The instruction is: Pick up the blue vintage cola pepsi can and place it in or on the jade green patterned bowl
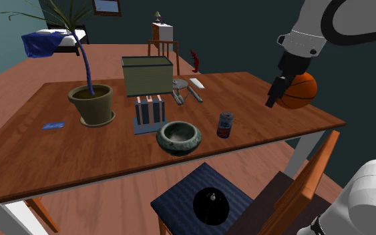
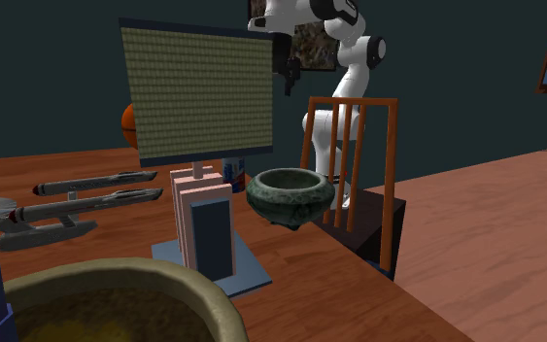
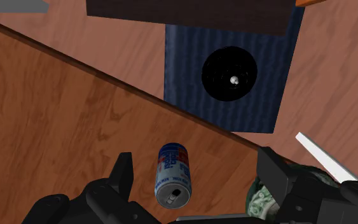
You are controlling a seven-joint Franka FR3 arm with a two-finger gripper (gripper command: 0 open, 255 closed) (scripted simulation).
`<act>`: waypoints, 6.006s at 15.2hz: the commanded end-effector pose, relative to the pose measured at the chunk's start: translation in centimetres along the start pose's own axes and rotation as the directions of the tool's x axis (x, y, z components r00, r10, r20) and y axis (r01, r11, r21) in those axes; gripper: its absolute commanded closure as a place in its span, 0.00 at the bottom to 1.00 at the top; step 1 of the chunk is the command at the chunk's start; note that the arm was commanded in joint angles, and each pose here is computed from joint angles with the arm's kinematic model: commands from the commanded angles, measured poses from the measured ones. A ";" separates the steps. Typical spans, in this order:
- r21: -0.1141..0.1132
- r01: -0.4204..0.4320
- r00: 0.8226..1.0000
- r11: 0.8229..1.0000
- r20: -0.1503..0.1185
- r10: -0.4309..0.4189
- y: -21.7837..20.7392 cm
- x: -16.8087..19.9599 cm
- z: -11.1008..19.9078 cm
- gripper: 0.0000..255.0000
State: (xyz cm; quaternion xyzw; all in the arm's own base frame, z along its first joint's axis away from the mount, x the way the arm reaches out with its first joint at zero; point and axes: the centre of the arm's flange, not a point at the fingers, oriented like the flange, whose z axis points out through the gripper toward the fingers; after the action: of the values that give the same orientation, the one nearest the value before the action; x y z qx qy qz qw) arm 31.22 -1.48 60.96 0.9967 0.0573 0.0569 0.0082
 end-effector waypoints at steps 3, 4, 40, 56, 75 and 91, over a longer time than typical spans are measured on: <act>0.002 -0.016 1.000 1.000 0.014 0.016 0.1 2.2 1.8 0.00; 0.002 -0.025 0.999 1.000 0.021 0.024 0.2 3.2 2.7 0.00; 0.007 -0.122 0.987 0.993 0.106 0.120 1.8 14.9 18.0 1.00; 0.007 -0.122 0.987 0.993 0.106 0.120 1.9 15.8 10.6 1.00; 0.007 -0.122 0.987 0.993 0.106 0.120 2.1 16.9 1.1 1.00; 0.007 -0.122 0.987 0.993 0.106 0.120 -17.6 23.8 -1.5 1.00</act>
State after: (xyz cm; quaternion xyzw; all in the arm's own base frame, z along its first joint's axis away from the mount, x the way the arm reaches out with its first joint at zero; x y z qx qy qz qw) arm 52.18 17.41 64.57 1.0000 -0.0026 0.0039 0.0015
